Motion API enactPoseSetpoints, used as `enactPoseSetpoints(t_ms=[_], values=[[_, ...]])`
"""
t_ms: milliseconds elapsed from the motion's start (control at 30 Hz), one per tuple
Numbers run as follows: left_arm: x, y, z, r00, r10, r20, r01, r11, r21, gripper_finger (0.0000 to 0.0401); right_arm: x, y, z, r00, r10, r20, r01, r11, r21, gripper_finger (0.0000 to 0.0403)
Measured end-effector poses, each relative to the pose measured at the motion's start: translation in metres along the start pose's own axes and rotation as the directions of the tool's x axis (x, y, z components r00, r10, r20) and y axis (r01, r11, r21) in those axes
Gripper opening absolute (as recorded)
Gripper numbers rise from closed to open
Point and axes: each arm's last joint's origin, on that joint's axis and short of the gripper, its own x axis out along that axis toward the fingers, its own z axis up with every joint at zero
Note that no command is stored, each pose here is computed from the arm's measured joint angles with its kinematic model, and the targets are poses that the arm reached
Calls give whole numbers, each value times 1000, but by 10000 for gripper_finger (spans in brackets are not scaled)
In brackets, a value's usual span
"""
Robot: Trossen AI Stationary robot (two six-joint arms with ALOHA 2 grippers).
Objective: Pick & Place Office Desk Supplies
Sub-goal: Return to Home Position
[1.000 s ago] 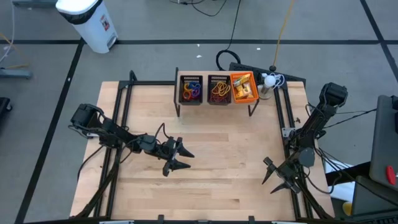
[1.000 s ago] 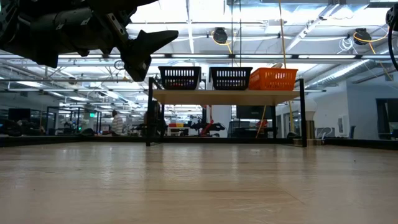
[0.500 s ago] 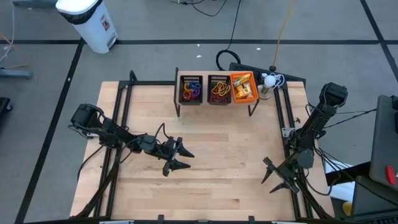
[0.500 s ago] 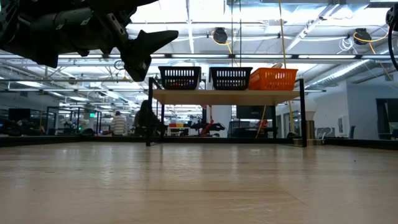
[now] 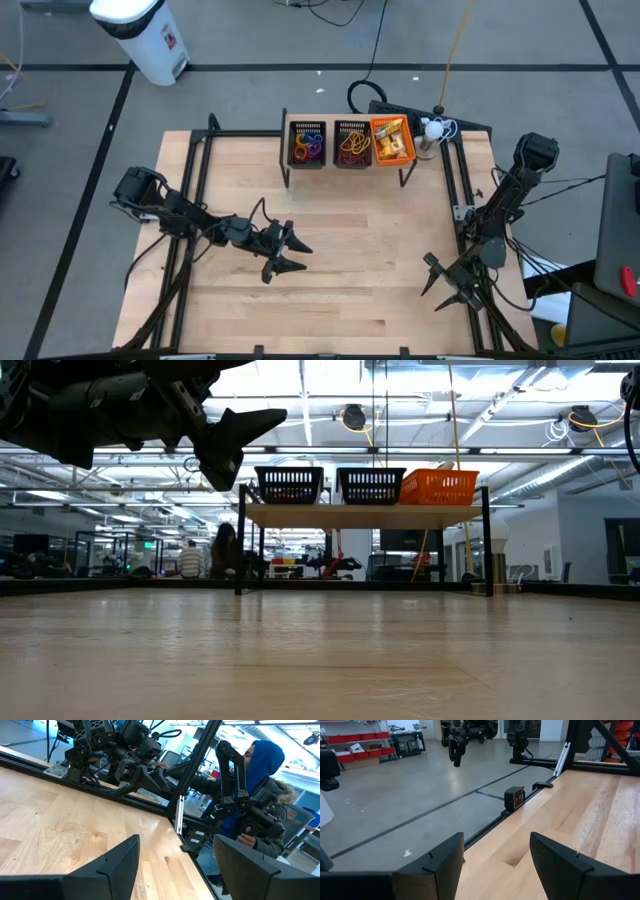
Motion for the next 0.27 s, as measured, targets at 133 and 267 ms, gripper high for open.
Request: enactPoseSetpoints(t_ms=[133, 267], values=[[0, 0, 0, 1000, 0, 0, 0, 1000, 0, 255, 0, 0, 0, 1000, 0, 0, 0, 1000, 0, 215], [0, 0, 0, 1000, 0, 0, 0, 1000, 1, 255, 0, 0, 0, 1000, 0, 0, 0, 1000, 0, 219]])
